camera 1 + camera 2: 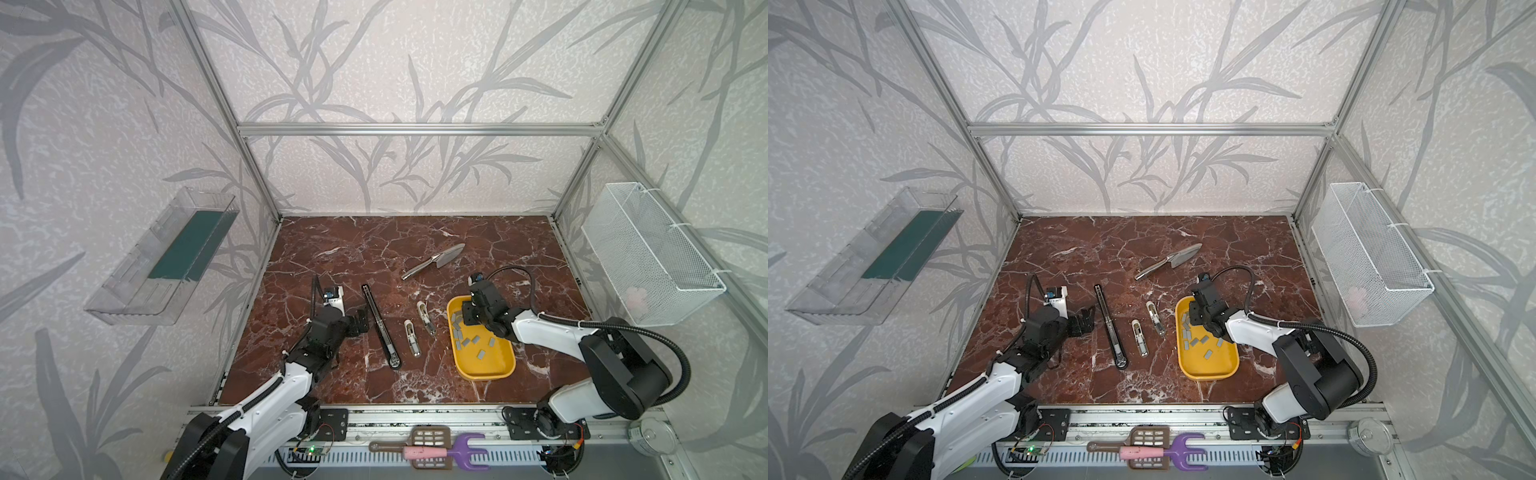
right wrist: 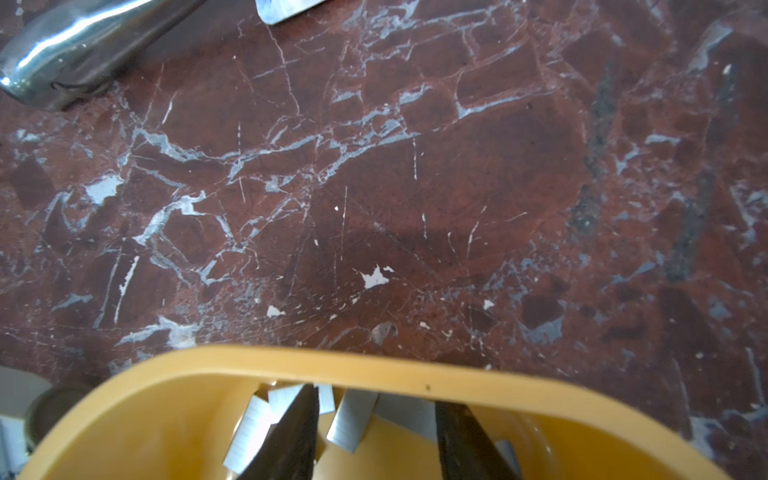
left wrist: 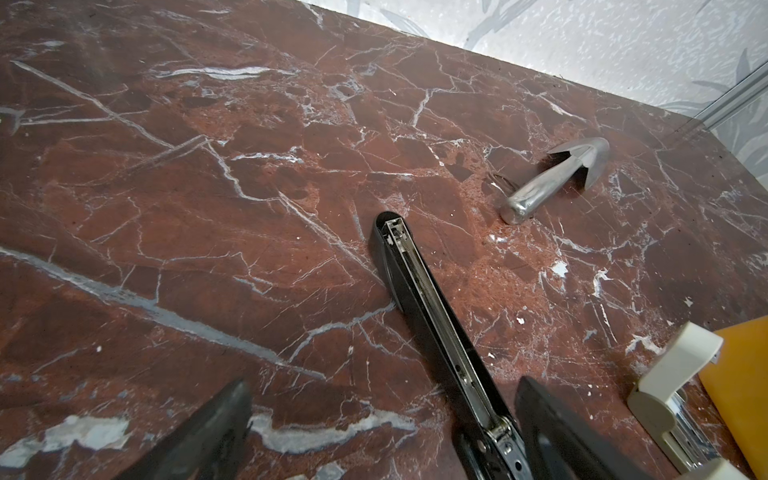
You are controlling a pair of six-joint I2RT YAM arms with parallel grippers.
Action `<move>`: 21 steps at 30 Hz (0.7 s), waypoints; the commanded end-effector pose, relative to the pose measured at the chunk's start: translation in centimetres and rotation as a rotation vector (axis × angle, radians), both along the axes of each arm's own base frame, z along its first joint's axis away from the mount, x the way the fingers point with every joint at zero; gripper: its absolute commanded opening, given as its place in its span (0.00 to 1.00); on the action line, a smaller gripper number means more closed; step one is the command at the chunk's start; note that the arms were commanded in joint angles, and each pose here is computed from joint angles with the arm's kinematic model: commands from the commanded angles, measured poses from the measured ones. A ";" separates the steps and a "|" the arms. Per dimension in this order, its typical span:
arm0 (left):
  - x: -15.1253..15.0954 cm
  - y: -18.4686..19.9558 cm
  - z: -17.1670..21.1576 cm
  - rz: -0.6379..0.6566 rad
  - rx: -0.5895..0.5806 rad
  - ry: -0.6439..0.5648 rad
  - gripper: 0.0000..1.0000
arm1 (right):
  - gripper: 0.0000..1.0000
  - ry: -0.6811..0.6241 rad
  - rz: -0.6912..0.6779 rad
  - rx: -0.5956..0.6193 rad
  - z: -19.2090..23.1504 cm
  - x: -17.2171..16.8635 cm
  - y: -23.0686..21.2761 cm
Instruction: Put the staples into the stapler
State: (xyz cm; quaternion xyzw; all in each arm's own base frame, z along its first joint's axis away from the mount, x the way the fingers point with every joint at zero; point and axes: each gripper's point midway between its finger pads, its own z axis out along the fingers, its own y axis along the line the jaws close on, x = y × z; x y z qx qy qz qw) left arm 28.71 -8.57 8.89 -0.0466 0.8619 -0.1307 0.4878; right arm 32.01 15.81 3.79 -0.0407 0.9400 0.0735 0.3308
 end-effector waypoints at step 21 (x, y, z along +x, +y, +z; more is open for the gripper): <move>0.8 -0.5 1.6 -0.006 -0.021 -0.027 0.99 | 0.67 0.037 -0.003 0.032 -0.6 0.6 0.4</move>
